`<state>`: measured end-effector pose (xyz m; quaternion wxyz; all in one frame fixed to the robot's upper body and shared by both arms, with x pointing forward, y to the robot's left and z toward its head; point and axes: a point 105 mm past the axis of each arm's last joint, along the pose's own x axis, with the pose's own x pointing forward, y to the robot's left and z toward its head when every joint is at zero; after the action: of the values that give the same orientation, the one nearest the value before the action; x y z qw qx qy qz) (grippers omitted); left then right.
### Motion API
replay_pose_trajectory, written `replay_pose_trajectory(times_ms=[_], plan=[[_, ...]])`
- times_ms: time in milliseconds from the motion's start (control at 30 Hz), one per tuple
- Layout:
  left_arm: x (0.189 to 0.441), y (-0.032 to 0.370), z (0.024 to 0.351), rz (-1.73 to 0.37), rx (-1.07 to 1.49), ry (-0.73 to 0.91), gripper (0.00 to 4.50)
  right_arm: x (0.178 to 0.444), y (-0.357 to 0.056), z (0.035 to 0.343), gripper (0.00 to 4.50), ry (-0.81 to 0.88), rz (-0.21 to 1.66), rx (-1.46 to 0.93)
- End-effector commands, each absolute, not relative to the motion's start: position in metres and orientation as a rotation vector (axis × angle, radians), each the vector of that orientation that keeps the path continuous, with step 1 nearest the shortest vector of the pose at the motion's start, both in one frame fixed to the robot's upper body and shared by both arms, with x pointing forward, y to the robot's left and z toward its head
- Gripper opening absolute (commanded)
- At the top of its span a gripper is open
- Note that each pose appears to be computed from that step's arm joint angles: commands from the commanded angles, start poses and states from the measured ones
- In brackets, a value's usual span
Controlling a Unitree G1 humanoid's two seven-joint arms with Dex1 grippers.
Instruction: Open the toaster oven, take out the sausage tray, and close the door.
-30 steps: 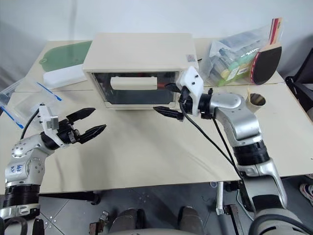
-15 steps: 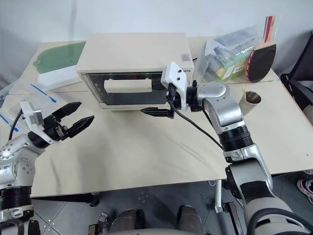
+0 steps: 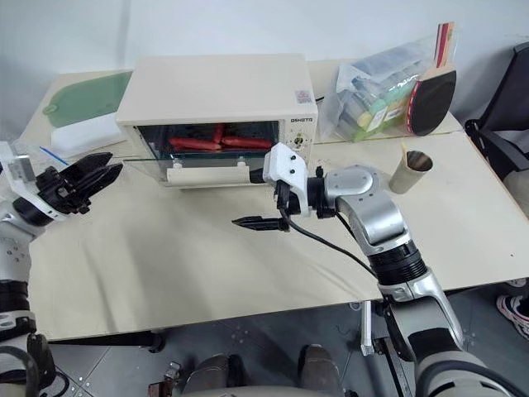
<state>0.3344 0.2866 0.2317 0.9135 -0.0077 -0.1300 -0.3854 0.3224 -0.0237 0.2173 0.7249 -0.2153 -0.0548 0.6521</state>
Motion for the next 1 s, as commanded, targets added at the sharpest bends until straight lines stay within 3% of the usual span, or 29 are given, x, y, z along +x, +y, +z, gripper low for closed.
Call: replay_pose_trajectory(times_ms=[33,133,167,467,1000], plan=[[0.334,0.293,0.252,-0.799,0.010,-0.324,0.98,0.310,-0.017,0.222,4.50,-0.166,1.463,-0.488],[0.336,0.286,0.247,-0.860,0.007,-0.279,0.06,0.308,-0.016,0.220,4.50,-0.165,1.464,-0.487],[0.336,0.283,0.245,-0.881,0.005,-0.266,0.02,0.307,-0.015,0.220,4.50,-0.165,1.464,-0.487],[0.356,0.252,0.209,-1.003,0.044,-0.022,0.02,0.294,-0.016,0.209,4.50,-0.104,1.466,-0.506],[0.357,0.241,0.209,-1.093,0.100,0.013,0.02,0.277,-0.079,0.160,4.50,0.355,1.253,-0.621]])
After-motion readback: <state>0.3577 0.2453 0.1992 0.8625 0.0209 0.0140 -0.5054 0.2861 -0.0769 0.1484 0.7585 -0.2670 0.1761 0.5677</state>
